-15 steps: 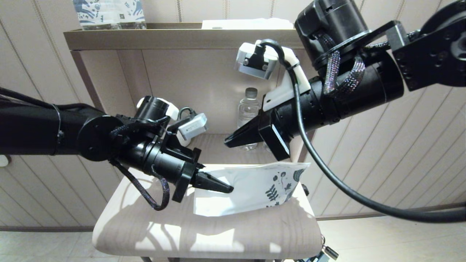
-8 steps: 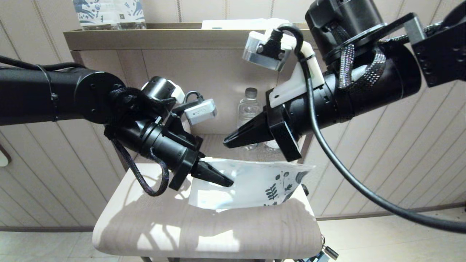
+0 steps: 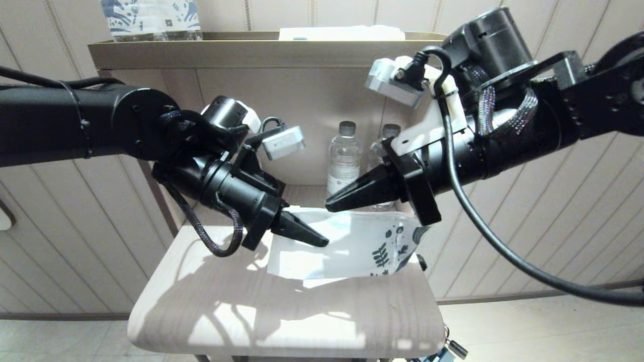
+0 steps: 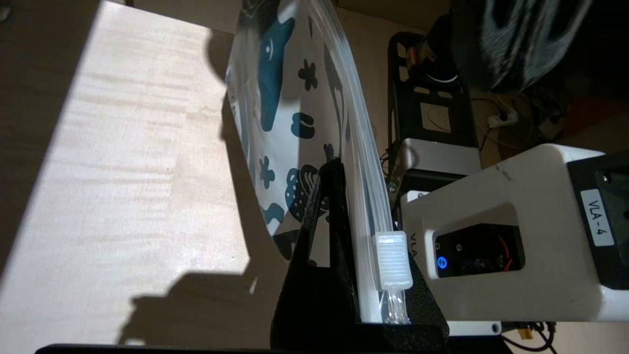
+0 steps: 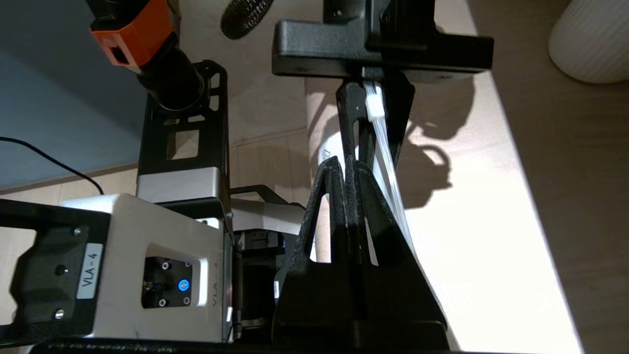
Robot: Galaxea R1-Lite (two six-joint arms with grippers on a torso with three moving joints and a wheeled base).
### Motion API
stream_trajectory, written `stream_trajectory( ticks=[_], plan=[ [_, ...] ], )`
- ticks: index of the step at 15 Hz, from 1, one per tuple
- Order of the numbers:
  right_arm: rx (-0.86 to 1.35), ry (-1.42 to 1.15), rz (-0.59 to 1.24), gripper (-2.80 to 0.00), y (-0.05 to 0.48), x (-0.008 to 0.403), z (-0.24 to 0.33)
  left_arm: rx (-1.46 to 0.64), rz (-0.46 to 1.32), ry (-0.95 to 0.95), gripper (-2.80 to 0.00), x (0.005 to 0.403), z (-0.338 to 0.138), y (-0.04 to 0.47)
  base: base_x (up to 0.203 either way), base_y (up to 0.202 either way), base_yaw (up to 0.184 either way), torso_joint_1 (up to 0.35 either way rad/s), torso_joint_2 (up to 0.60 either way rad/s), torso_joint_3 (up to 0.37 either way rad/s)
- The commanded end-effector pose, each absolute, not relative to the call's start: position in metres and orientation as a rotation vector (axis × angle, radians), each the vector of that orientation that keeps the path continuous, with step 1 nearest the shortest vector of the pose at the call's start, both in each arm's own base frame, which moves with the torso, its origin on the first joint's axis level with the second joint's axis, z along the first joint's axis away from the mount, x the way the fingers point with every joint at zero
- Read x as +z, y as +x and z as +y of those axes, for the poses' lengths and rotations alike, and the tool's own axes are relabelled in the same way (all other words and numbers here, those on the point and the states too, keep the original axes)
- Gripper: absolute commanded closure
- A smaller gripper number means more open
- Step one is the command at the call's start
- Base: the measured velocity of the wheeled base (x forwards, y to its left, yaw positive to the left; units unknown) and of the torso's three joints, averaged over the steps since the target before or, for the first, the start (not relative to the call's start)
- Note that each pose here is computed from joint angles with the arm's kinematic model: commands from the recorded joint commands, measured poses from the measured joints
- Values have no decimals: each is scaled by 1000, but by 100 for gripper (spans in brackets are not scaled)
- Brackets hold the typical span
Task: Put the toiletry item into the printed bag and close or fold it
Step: Close the strorage bag and place it on the desk
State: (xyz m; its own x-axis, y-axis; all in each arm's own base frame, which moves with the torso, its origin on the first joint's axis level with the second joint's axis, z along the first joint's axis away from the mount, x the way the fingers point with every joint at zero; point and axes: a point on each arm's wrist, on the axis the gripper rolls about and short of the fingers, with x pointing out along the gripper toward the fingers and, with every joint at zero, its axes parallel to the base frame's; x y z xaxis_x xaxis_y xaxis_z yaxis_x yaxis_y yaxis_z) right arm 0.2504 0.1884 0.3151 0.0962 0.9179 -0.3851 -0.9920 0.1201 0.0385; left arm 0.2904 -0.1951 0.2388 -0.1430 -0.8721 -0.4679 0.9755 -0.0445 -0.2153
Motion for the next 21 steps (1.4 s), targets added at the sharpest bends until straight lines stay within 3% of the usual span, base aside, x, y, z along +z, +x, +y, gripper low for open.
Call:
stream_trajectory(
  ticks=[1,11,19,20,21],
  plan=[
    [1430,-250,344,0,251,305,183,-1630,569,231,0,238,-198,295,0,0,0,0,0,0],
    [1486,-195,225,0,255,292,160,-1643,659,264,0,236,-224,295,0,0,0,0,0,0],
    [1564,-98,245,0,255,294,153,-1646,670,266,0,242,-232,287,0,0,0,0,0,0],
    [1570,-91,249,-280,255,294,153,-1645,677,261,0,242,-233,286,0,0,0,0,0,0],
    [1574,-88,252,-280,256,293,154,-1644,682,258,0,242,-233,286,0,0,0,0,0,0]
  ],
)
